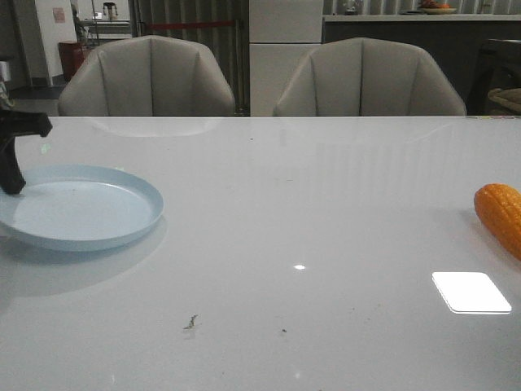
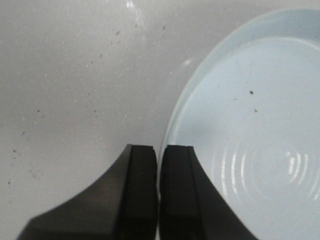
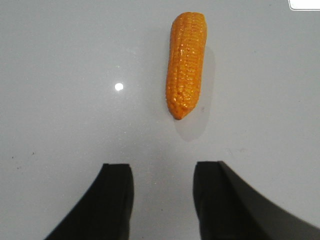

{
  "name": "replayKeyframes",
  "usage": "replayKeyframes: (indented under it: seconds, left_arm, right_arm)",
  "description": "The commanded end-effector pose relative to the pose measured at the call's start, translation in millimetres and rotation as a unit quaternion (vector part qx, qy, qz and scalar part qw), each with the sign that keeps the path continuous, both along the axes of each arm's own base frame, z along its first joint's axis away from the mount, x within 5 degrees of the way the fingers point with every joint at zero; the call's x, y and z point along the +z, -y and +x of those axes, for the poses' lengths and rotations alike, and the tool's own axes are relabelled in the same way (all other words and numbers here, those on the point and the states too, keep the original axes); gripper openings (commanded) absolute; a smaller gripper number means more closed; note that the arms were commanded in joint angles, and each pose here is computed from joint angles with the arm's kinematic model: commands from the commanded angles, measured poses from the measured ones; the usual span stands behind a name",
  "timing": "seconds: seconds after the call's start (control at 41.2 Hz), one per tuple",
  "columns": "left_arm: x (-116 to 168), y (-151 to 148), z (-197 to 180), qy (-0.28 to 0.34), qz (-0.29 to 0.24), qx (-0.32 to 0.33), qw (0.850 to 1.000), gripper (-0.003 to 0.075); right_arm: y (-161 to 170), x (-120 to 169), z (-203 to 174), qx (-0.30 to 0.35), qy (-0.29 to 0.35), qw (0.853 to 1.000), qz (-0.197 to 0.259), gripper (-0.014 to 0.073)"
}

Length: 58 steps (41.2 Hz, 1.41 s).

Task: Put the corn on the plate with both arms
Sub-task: 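Lift the plate with the left gripper and carry it toward the table center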

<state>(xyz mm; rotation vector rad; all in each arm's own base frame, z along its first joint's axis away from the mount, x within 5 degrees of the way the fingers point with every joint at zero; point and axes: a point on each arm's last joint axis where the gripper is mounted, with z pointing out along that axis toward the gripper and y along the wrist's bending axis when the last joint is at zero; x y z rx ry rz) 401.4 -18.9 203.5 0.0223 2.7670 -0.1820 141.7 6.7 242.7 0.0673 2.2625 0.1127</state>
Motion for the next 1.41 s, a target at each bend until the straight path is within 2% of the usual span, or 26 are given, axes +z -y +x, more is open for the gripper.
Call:
replayKeyframes:
  seconds: [0.0,0.17,0.315,0.413,0.679,1.019,1.165,1.383]
  left_arm:
    - [46,4,6,0.054,-0.029,0.009,0.998,0.0094]
    - [71,16,9,0.052,-0.108,0.011,0.993,0.0094]
    - [82,32,7,0.031,-0.204,0.013,0.978,0.0094]
    - [84,42,3,0.012,-0.236,0.006,0.972,0.0094]
    - [84,96,-10,-0.013,-0.240,-0.062,0.969,0.0094]
    - [76,177,-37,-0.002,-0.226,-0.142,0.964,0.0094]
    - [58,188,-45,-0.005,-0.221,-0.136,0.966,0.0094]
    - [22,180,-54,-0.028,-0.206,-0.099,0.973,0.0094]
  right_arm:
    - [1,18,8,-0.004,0.056,0.998,-0.001,0.0404]
    - [1,18,8,-0.004,0.056,0.998,-0.001,0.0404]
    - [1,18,8,-0.004,0.056,0.998,-0.001,0.0404]
    - [1,18,8,-0.004,0.056,0.998,-0.001,0.0404]
    - [1,18,8,-0.004,0.056,0.998,-0.001,0.0404]
    - [1,18,8,-0.004,0.055,0.998,-0.001,0.0404]
    - [1,17,7,-0.003,0.052,0.999,-0.001,0.0404]
    - [1,16,7,-0.003,0.047,0.999,-0.001,0.0404]
